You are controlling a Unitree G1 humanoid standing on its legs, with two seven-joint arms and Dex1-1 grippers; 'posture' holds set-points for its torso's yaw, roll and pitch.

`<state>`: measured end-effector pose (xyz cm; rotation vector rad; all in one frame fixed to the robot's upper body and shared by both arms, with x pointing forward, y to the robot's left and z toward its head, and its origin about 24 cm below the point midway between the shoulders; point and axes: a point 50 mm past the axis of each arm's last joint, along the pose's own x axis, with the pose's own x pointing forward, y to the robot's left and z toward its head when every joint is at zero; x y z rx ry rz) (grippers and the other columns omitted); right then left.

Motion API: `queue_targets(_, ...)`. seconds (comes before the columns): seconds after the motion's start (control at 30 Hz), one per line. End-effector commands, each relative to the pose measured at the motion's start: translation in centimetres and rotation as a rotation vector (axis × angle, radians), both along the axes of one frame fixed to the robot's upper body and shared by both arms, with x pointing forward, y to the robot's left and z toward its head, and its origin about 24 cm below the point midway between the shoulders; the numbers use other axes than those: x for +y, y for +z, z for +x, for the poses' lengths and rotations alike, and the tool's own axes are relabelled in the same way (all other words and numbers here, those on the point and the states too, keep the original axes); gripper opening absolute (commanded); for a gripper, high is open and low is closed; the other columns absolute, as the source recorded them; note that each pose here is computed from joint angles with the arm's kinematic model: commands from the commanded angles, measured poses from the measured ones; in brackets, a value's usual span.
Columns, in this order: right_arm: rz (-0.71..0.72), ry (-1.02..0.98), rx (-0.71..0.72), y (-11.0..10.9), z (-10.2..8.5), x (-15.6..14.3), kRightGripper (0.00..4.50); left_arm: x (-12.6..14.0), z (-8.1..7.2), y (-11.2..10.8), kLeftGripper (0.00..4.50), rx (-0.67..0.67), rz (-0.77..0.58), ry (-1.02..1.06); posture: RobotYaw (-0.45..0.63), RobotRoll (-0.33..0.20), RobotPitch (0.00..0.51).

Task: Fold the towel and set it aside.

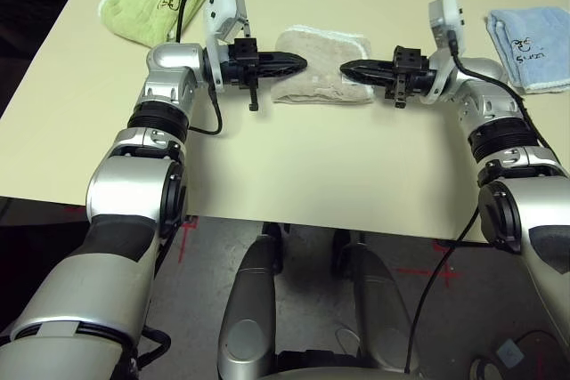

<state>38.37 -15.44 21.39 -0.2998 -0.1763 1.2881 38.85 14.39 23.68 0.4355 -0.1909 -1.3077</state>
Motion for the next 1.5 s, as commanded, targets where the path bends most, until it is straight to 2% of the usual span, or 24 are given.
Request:
queue_targets(0.03,-0.068,-0.053,0.047,-1.9,0.2,-0.4,0.00,-0.1,0.2,-2.0,0.03,0.046,0.056,0.038,0.13,0.000,0.352)
queue_targets(0.27,-0.075,-0.148,0.052,-2.3,0.6,-1.2,0.00,0.4,0.6,-3.2,0.03,0.043,0.142,0.148,0.12,0.000,0.355)
queue_targets(0.47,0.032,-0.132,0.002,-0.2,0.4,-2.2,0.00,1.1,0.8,-2.0,0.03,-0.014,0.156,0.199,0.12,0.000,0.357)
queue_targets(0.53,0.103,-0.123,-0.024,1.0,0.4,-2.4,0.00,1.1,0.9,-0.9,0.03,-0.038,0.118,0.194,0.11,0.000,0.357)
queue_targets(0.6,0.250,-0.164,-0.063,3.0,0.7,-2.2,0.00,0.6,0.8,1.5,0.03,-0.076,-0.033,0.165,0.10,0.000,0.353)
queue_targets(0.63,0.278,-0.190,-0.078,3.5,0.9,-1.9,0.00,0.3,0.9,2.6,0.03,-0.084,-0.125,0.173,0.10,0.000,0.354)
queue_targets(0.7,0.273,-0.224,-0.091,3.6,1.2,-1.4,0.00,0.0,1.0,3.6,0.03,-0.089,-0.212,0.184,0.10,0.000,0.354)
queue_targets(0.77,0.250,-0.269,-0.065,3.1,1.6,-0.4,0.00,-0.4,1.2,3.7,0.03,-0.083,-0.235,0.214,0.11,0.000,0.353)
queue_targets(0.93,0.200,-0.357,-0.037,1.9,2.4,1.3,0.00,-1.3,1.5,2.5,0.03,-0.049,-0.195,0.240,0.13,0.000,0.357)
queue_targets(1.2,0.169,-0.429,0.007,0.1,2.7,1.9,0.00,-1.6,1.5,0.0,0.03,-0.006,-0.098,0.227,0.13,0.000,0.360)
queue_targets(1.33,0.183,-0.445,0.040,-1.1,2.6,1.9,0.00,-1.9,2.1,-2.6,0.03,0.052,-0.147,0.398,0.13,0.000,0.362)
queue_targets(1.5,0.180,-0.445,0.041,-1.3,2.6,1.9,0.00,-1.5,2.9,-2.6,0.03,0.021,-0.188,0.592,0.13,0.000,0.363)
